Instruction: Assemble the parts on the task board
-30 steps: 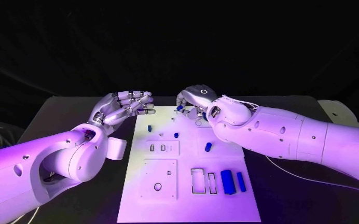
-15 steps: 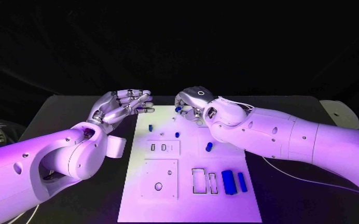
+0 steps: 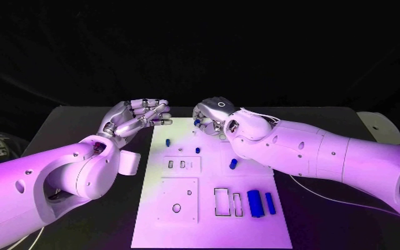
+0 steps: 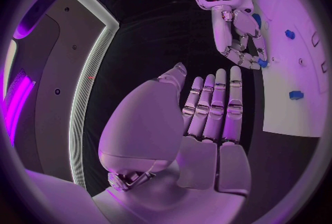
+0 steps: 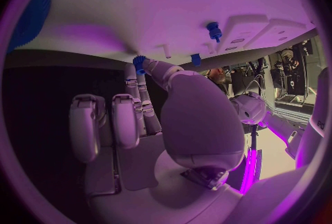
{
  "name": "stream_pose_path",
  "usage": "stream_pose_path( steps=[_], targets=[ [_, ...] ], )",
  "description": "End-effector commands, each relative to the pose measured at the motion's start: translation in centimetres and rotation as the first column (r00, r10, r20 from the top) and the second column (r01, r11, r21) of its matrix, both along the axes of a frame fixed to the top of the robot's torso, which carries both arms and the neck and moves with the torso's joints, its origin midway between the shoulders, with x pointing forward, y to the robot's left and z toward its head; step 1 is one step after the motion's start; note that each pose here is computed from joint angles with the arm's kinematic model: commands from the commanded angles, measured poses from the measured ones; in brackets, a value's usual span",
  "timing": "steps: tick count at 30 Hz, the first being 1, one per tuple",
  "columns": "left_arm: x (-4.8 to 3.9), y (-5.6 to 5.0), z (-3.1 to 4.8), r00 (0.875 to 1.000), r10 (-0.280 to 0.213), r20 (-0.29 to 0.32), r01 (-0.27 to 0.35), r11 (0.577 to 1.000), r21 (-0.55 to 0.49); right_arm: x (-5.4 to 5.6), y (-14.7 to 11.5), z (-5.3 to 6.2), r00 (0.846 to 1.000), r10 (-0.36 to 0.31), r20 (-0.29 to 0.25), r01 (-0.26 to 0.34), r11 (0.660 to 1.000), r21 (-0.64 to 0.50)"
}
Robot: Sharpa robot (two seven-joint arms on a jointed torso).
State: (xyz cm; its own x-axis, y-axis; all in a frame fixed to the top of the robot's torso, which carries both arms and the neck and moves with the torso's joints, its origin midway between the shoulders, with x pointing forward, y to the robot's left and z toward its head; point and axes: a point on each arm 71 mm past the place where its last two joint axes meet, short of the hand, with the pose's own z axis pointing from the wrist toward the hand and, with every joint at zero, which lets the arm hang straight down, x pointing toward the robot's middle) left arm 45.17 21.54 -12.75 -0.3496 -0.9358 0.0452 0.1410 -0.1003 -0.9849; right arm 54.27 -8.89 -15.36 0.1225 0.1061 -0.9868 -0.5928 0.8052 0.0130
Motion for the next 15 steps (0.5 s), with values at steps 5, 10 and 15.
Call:
stream_pose_path(
  steps=[5, 10, 15],
  targets=[
    [0.01, -0.18, 0.28, 1.0, -0.018, 0.007, 0.018, 1.0, -0.009, 0.2, 0.0, -0.35, 1.0, -0.005, -0.017, 0.005, 1.0, -0.021],
    [0.03, -0.13, 0.35, 1.0, -0.017, 0.008, 0.017, 1.0, -0.009, 0.27, -0.2, -0.31, 1.0, -0.011, -0.013, 0.011, 1.0, -0.015],
    [0.05, -0.03, 0.4, 1.0, -0.016, 0.009, 0.016, 1.0, -0.008, -0.09, -0.7, -0.16, 1.0, -0.01, -0.004, 0.01, 1.0, -0.002]
  ],
)
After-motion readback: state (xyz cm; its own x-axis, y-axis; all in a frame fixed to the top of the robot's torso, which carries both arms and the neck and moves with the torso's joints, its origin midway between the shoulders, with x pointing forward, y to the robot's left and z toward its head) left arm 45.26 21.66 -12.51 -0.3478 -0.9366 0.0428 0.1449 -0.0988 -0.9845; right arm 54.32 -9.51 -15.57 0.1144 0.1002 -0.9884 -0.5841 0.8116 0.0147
